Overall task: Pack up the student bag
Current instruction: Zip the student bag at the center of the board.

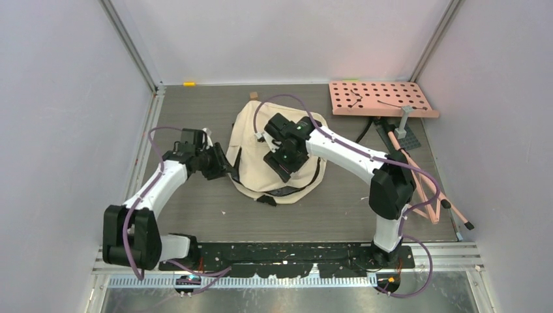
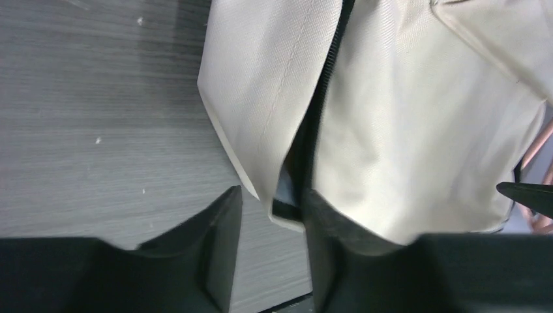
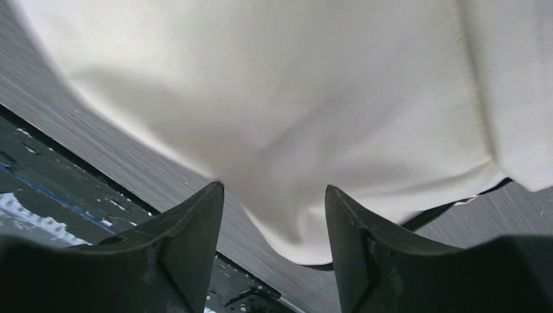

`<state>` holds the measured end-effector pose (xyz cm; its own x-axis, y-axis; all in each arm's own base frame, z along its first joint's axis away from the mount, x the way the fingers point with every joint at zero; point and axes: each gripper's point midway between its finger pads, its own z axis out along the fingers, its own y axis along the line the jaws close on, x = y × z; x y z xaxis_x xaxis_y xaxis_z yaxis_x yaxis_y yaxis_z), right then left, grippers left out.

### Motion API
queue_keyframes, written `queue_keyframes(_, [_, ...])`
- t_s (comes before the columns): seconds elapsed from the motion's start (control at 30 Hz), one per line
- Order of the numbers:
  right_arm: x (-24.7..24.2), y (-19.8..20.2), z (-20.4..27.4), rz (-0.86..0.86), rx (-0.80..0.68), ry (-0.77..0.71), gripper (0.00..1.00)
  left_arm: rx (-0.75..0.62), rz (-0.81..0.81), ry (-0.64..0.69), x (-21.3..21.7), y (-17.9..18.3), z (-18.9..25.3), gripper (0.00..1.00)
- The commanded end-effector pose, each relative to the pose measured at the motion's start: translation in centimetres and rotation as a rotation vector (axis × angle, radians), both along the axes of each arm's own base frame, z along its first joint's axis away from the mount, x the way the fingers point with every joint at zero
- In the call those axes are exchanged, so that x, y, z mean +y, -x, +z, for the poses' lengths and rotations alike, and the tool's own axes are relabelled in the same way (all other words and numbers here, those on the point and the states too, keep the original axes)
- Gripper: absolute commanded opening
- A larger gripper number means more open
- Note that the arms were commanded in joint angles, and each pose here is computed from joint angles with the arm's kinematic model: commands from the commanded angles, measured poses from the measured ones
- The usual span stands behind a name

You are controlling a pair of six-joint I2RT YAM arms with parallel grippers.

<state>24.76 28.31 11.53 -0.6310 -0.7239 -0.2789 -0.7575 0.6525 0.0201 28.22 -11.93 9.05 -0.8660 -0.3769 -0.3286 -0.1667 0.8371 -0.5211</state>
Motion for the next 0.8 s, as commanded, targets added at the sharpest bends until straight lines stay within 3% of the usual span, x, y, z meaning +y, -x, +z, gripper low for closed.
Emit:
queue_keyframes(0.0, [2.1, -1.7, 6.9, -0.107, -0.115, -0.186, 0.71, -0.079, 0.034, -0.065, 1.4, -0.1, 3.5, 0.54])
queue_keyframes(0.1, [1.7, -3.7, 8.7, -0.204, -0.142, -0.239, 0.75, -0.147, 0.031, -0.112, 2.2, -0.9, 5.7, 0.74])
queue_keyframes(0.2, [0.6, -5.9, 9.6, -0.339, -0.152, -0.282, 0.75, -0.204, 0.023, -0.138, 2.5, -2.0, 7.6, 0.82])
queue_keyframes(0.5, [-7.6, -12.4, 5.1, -0.665, -0.143, -0.267, 0.74, -0.342, -0.103, -0.059, -0.1, -6.6, 11.1, 0.84])
queue_keyframes(0.77, [-9.7, -14.9, 1.8, -0.711, -0.08, -0.309, 0.66, -0.338, -0.302, 0.03, -4.9, -10.0, 10.9, 0.84])
